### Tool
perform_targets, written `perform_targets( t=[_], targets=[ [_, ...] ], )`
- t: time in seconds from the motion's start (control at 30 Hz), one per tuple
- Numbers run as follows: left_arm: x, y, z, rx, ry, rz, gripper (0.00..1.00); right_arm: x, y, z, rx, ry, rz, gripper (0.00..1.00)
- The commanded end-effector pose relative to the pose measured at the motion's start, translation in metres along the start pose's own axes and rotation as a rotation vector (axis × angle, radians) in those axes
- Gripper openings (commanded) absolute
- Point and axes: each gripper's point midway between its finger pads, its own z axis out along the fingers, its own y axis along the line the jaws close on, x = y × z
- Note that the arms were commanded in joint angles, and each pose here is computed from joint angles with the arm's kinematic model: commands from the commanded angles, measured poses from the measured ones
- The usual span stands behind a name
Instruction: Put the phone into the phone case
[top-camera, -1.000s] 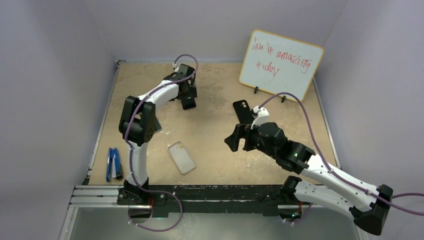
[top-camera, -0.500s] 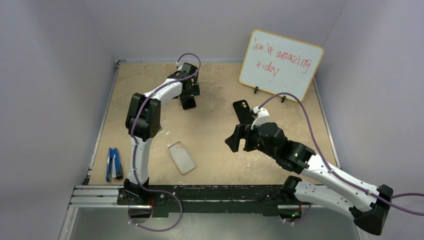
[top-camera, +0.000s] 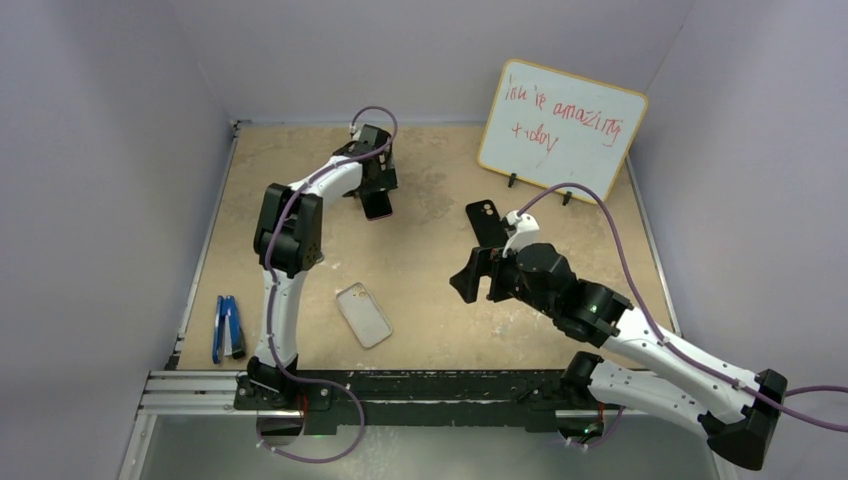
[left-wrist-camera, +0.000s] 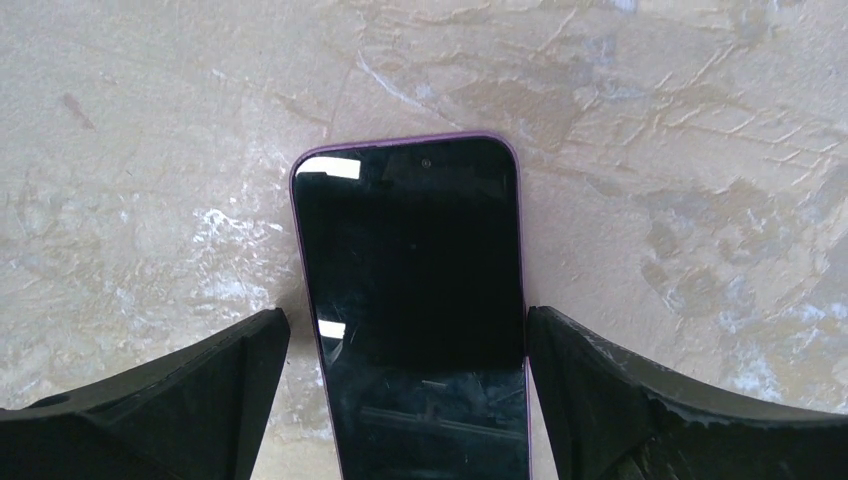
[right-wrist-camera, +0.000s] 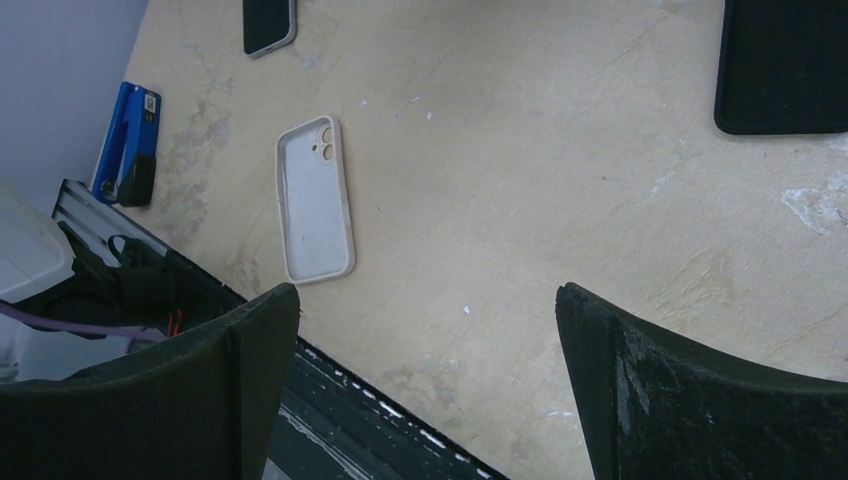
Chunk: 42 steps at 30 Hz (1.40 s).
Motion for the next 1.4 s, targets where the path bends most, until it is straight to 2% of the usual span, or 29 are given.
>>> perform_targets(
  t=[0.0, 0.27, 0.57, 0.77, 1.03, 1.37],
  targets=[
    [-0.029, -0.008, -0.003, 0.039, -0.060, -0.034, 0.92, -0.021, 0.013, -0.007, -0.033, -0.051, 0.002, 0.99],
    [-0.015, -0.006, 0.001, 0.035, -0.013, -0.022, 0.85, -0.023, 0.015, -0.006, -0.035, -0.060, 0.014, 0.99],
    [0.000, 0.003, 0.001, 0.011, 0.033, 0.001, 0.84, -0.022, 0.016, -0.007, -0.045, -0.057, 0.031, 0.99],
    [0.006, 0.002, -0.005, 0.036, 0.049, 0.002, 0.77, -0.024, 0.017, -0.010, -0.053, -0.072, 0.045, 0.99],
    [0.026, 0.008, -0.021, 0.054, 0.101, 0.012, 0.65, -0.020, 0.016, -0.005, -0.054, -0.070, 0.065, 0.99],
    [0.065, -0.006, -0.071, 0.210, 0.139, -0.014, 0.58, -0.002, 0.011, 0.015, -0.047, -0.050, 0.131, 0.96]
  ],
)
